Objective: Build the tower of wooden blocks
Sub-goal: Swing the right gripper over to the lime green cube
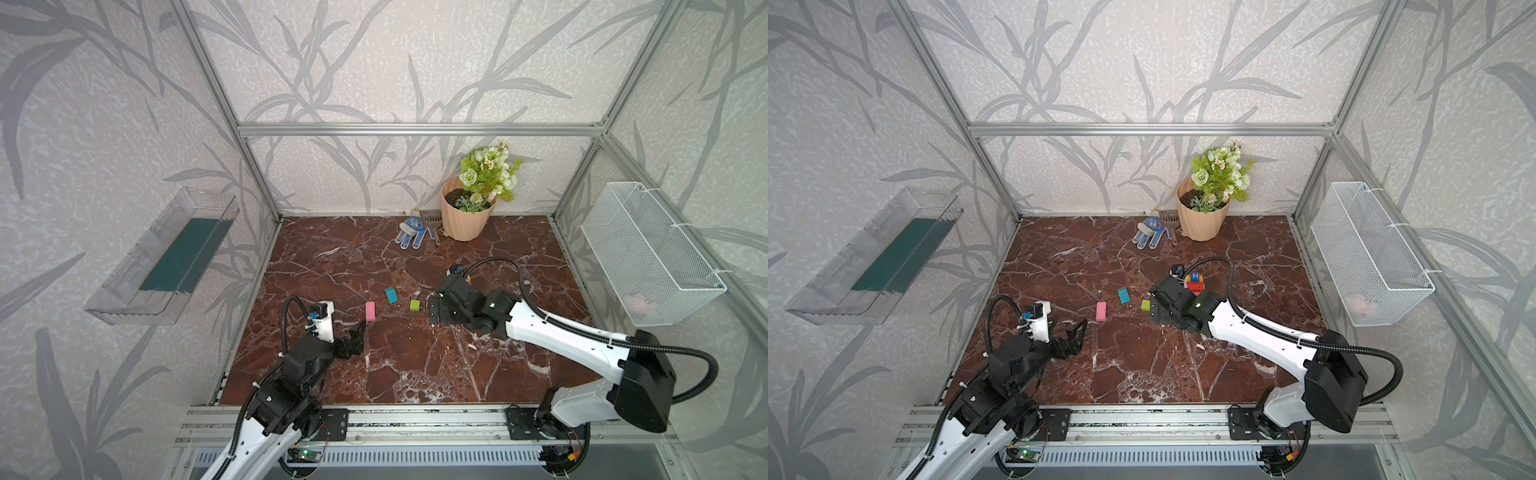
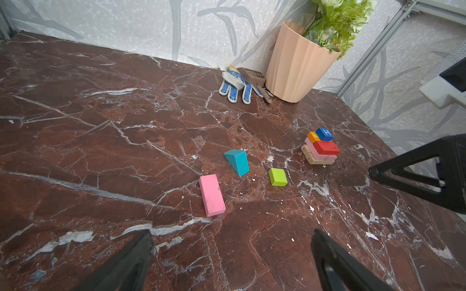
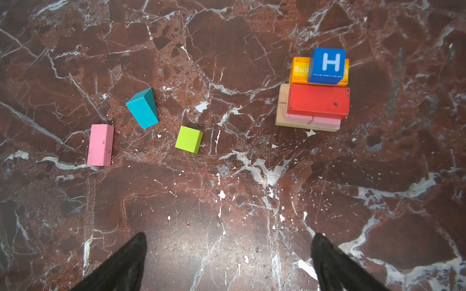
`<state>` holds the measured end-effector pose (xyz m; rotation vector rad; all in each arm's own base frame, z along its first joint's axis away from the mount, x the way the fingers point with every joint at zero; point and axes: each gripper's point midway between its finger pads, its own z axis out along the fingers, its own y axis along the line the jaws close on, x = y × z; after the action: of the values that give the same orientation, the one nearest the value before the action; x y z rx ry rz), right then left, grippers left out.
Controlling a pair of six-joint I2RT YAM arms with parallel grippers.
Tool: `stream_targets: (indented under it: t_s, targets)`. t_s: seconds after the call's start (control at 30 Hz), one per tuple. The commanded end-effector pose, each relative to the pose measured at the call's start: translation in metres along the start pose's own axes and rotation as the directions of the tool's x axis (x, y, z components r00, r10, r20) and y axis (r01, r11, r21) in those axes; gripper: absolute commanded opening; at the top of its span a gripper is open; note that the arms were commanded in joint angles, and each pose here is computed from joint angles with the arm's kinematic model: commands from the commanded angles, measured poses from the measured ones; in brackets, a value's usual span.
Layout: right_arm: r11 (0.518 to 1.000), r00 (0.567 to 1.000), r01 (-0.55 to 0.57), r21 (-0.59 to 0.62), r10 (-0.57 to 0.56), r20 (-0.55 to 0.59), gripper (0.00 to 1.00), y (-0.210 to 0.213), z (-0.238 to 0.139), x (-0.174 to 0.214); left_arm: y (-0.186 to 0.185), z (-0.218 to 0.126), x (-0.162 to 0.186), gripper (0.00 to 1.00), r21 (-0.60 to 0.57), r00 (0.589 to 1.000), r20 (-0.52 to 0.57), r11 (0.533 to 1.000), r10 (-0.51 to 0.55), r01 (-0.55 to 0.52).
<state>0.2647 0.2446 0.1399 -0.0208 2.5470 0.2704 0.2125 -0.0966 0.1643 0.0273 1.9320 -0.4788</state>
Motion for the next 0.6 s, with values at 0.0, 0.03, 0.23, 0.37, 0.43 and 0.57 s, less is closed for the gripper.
stream_targets:
  t_s: [0.0,0.03,0.23,0.37,0.43,0.57]
  targets:
    - [0.998,0.999,-0.043,0.039,0.043,-0.001,0.99,0.002,0.004,0.001,0.0,-0.002,-0.004,0.99,-0.006,1.0,0.014,1.0,-0.004,0.004]
    - [0.999,0.999,-0.037,0.034,0.038,-0.003,0.99,0.007,0.007,0.002,0.0,-0.002,-0.005,0.99,-0.004,1.0,0.014,1.0,-0.004,0.004]
    - [0.998,0.998,0.01,0.055,-0.006,-0.068,0.95,0.033,0.031,0.004,0.001,-0.002,-0.005,0.99,-0.008,1.0,0.016,1.0,-0.006,0.006]
    - [0.994,0.994,0.036,0.099,-0.026,-0.106,0.9,0.044,0.056,0.005,0.0,-0.003,-0.005,0.99,-0.005,1.0,0.017,1.0,-0.005,0.005]
    - [0.993,0.992,0.046,0.111,-0.032,-0.126,0.85,0.051,0.066,0.003,0.001,-0.003,-0.005,0.99,-0.007,1.0,0.017,1.0,-0.004,0.005]
    - [0.986,0.981,0.082,0.145,-0.054,-0.185,0.78,0.063,0.09,0.007,0.001,-0.003,-0.005,0.99,-0.007,1.0,0.019,1.0,-0.006,0.006]
